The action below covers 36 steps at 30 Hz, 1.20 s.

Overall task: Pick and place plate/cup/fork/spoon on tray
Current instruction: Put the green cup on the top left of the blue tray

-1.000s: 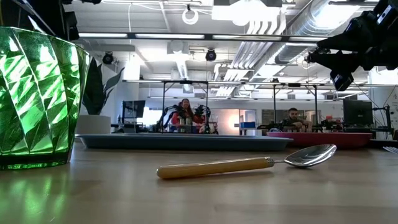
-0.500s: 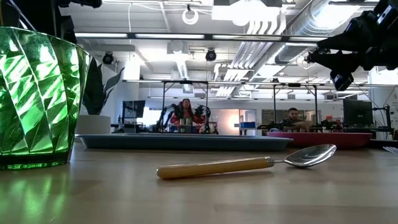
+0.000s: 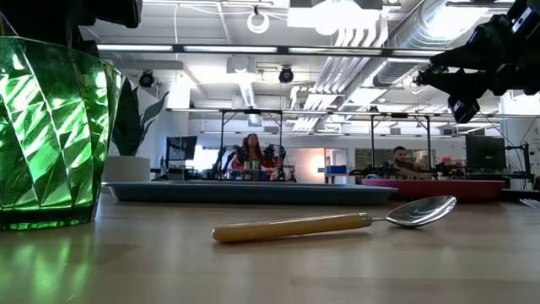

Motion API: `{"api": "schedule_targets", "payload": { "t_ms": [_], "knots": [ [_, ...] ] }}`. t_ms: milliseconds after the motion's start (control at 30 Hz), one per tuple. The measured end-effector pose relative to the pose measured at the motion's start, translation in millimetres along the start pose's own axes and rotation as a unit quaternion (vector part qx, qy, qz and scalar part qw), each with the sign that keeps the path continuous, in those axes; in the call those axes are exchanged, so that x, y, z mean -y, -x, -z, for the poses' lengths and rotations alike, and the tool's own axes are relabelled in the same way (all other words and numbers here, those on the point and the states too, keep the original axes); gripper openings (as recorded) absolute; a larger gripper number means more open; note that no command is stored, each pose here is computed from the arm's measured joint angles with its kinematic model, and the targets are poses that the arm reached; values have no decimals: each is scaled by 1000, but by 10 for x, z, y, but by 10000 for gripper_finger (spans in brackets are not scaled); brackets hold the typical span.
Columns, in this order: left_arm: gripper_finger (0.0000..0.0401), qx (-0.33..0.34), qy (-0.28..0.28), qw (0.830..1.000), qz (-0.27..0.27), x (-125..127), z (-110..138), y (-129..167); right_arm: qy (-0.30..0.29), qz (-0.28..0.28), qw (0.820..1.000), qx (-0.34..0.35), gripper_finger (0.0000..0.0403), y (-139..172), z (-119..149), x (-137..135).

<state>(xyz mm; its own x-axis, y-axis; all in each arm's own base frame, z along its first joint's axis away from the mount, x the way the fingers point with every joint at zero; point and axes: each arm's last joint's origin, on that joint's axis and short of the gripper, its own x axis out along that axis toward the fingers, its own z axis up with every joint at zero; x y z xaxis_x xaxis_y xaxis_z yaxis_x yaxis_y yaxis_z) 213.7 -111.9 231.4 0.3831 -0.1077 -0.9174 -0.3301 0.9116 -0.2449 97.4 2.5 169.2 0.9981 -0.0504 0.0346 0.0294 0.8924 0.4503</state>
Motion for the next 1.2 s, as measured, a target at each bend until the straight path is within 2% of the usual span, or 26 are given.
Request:
{"api": "schedule_targets", "payload": {
  "t_ms": [333,700,1000,1200],
  "knots": [
    [101,-12,-2,1000,-17,26,-8,-138,0,0,1000,0,139,0,1,1],
    [9,-18,-3,999,-27,36,-13,-214,0,-1,1000,-1,139,0,1,0],
    [6,10,26,999,-42,44,-46,-192,0,-1,1000,-1,139,0,1,0],
    [5,75,54,994,-55,74,-270,-34,-1,-1,1000,-1,139,0,1,0]
  ]
}}
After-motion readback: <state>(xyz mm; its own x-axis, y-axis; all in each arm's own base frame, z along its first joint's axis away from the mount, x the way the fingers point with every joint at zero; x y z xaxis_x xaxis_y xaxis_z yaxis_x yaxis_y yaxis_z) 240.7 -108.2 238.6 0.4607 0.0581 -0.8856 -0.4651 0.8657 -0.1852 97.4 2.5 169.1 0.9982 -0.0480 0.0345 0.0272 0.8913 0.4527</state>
